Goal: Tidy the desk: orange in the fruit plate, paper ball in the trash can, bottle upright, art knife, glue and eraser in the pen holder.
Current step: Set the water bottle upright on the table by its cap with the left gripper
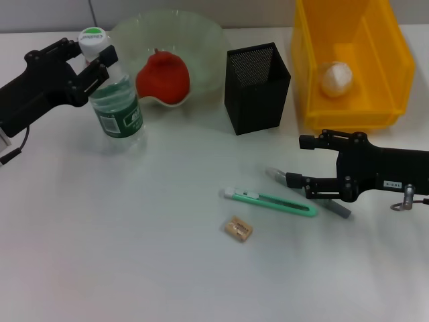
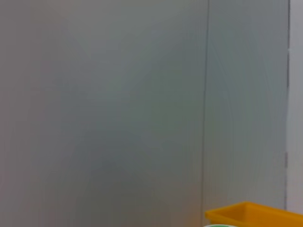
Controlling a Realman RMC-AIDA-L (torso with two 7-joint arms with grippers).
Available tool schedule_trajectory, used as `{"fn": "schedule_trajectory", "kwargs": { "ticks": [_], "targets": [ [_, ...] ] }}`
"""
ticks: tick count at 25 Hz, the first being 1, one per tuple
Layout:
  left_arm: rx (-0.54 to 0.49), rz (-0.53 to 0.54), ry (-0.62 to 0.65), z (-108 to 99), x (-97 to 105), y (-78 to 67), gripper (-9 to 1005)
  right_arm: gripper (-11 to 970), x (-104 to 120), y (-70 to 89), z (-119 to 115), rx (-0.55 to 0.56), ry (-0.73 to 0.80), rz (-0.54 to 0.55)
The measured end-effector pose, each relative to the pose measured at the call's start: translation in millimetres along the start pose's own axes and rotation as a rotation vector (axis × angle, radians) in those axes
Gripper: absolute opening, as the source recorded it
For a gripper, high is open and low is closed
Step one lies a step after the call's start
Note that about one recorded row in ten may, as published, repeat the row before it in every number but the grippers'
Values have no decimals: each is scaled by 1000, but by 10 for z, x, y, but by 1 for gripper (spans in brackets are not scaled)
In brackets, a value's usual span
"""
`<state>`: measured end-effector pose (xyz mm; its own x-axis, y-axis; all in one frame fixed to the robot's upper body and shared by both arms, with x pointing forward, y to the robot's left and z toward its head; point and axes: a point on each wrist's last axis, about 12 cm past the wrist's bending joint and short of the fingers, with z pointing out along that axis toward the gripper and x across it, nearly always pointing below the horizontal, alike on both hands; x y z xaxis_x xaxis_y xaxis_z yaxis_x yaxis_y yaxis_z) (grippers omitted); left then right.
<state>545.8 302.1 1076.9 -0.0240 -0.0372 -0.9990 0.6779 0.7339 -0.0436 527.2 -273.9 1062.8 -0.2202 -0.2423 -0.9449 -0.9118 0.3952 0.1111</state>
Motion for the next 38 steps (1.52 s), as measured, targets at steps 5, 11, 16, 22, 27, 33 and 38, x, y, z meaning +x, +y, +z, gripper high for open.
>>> {"fn": "schedule_trajectory", "kwargs": {
  "ticks": [5,11,16,22,27,33,38],
  "targets": [
    [-39,7,1,3,44,18,526,811,1,3,1,-2,-1,1],
    [-41,1,1,18,53,14,529,811,2,3,1,-2,-1,1],
    [-37,3,3,29,59,5,532,811,3,1,1,0,0,1],
    [-44,12,20,52,108,-11,535,811,3,-2,1,2,1,1],
    [-43,13,25,65,127,-22,538,811,-8,-8,9,1,1,-2],
    [-40,16,26,70,133,-33,542,811,-18,-15,17,0,0,-5],
    [-39,16,27,70,135,-35,545,811,-19,-14,22,0,0,-5]
  ]
}}
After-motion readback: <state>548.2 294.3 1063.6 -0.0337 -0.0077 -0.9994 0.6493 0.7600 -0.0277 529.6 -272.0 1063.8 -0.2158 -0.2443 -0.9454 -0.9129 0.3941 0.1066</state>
